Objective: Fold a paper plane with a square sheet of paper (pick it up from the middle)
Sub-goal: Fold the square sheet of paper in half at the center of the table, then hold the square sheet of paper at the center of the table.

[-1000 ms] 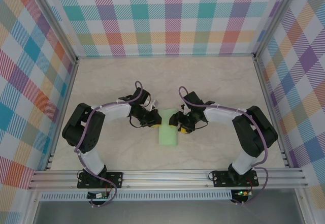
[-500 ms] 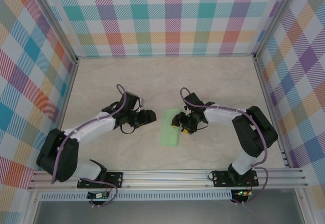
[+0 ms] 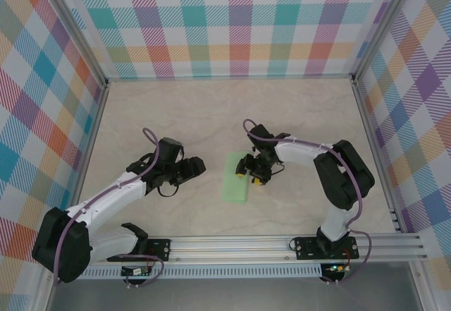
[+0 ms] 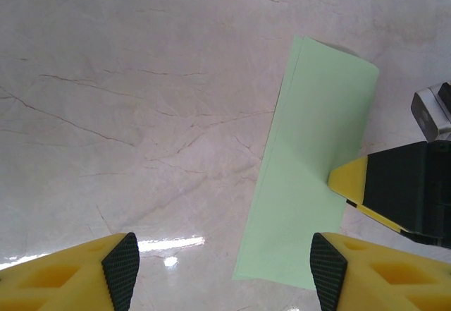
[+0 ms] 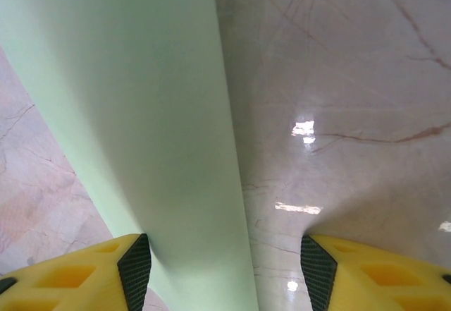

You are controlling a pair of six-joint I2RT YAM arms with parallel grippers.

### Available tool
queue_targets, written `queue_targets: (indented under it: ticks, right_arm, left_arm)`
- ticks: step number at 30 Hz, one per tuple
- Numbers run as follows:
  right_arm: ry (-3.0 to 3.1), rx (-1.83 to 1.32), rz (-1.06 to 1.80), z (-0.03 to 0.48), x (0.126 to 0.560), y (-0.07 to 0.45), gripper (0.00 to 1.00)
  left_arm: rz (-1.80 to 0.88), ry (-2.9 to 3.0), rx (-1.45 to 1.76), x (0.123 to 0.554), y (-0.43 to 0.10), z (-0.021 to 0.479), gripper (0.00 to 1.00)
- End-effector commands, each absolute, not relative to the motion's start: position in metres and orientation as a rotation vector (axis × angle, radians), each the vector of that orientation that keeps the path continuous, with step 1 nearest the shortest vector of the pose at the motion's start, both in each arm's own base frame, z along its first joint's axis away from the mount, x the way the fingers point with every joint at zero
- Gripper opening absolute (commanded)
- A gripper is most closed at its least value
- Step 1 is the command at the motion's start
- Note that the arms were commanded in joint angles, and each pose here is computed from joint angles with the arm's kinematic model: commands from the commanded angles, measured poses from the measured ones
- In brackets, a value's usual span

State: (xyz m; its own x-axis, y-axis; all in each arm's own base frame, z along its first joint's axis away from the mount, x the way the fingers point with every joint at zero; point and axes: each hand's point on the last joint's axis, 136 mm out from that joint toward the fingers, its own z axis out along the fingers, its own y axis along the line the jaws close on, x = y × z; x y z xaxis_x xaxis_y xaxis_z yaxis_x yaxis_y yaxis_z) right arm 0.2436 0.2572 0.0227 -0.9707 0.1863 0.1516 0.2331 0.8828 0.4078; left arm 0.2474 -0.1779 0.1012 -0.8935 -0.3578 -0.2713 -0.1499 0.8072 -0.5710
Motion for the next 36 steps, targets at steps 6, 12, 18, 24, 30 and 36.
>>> queue_targets:
  ticks: [6, 12, 18, 24, 30, 36]
  right_arm:
    - [-2.92, -0.354, -0.427, -0.006, 0.229, 0.241, 0.64]
    - [-2.933, -0.335, -0.342, -0.007, 0.23, 0.234, 0.65]
    - [-2.927, -0.337, -0.317, -0.011, 0.227, 0.232, 0.65]
    - [-2.921, -0.348, -0.284, -0.016, 0.226, 0.229, 0.65]
    - [-2.923, -0.347, -0.263, -0.018, 0.225, 0.225, 0.64]
    - [-2.924, -0.346, -0.256, -0.019, 0.224, 0.224, 0.63]
  left_arm:
    - [-0.75, 2.646, -0.418, 0.244, -0.172, 0.095, 0.67]
    - [-0.739, 2.656, -0.418, 0.242, -0.17, 0.092, 0.68]
    - [-0.738, 2.658, -0.423, 0.241, -0.17, 0.091, 0.68]
    - [-0.785, 2.653, -0.398, 0.243, -0.176, 0.094, 0.66]
    - [-0.892, 2.661, -0.341, 0.246, -0.199, 0.097, 0.48]
    - [-0.909, 2.699, -0.246, 0.253, -0.232, 0.092, 0.31]
